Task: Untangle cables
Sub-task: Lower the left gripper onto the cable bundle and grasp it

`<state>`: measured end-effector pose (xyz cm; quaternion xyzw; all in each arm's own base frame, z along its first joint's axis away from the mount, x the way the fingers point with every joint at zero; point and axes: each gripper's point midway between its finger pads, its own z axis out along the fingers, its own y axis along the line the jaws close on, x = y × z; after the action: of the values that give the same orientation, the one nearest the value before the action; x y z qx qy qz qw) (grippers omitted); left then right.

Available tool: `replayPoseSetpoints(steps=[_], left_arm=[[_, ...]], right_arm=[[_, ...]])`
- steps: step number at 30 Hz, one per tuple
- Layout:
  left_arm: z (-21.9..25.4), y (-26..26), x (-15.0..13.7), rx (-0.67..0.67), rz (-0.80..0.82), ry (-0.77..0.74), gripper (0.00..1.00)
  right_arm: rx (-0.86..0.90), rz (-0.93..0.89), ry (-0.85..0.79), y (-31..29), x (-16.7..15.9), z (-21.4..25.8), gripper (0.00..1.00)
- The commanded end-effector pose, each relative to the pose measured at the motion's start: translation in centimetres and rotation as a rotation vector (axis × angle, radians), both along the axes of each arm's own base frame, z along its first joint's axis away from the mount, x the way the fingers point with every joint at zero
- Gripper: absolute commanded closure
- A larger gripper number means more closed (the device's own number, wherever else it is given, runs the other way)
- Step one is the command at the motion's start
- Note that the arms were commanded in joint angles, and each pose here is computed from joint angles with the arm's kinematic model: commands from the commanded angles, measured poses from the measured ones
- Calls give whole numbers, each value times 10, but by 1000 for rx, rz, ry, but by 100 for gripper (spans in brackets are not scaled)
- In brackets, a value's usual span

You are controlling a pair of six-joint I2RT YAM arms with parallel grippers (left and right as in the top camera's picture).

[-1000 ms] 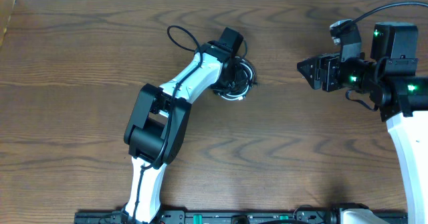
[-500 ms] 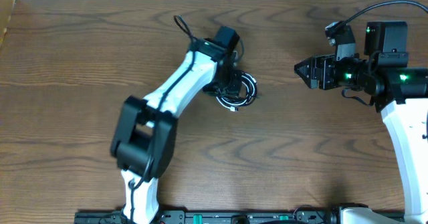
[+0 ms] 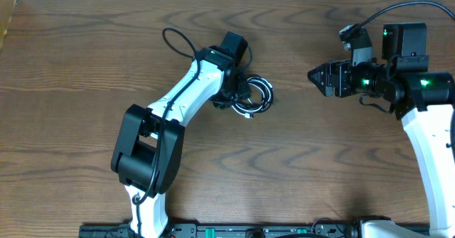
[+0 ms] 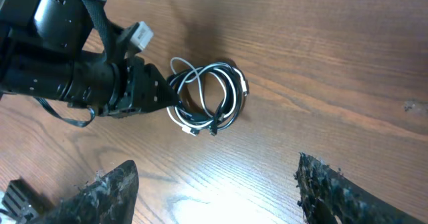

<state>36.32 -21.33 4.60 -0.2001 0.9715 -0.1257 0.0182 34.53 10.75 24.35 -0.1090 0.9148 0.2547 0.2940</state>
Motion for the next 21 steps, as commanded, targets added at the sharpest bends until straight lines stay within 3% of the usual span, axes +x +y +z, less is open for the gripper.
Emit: replayPoseSetpoints(steps=[1, 6, 13, 21], left_arm=[[-9, 10, 5, 35, 237, 32, 58], [-8, 7, 9, 14, 320, 33, 58], [-6, -11, 12, -20, 340, 6, 58], [-11, -18, 5, 30, 312, -11, 62]], right_arm=[[4, -2, 14, 2, -2, -3, 27], [4, -2, 25, 2, -4, -6, 27], [3, -3, 28, 1, -4, -6, 27], [3, -2, 32, 1, -4, -7, 27]])
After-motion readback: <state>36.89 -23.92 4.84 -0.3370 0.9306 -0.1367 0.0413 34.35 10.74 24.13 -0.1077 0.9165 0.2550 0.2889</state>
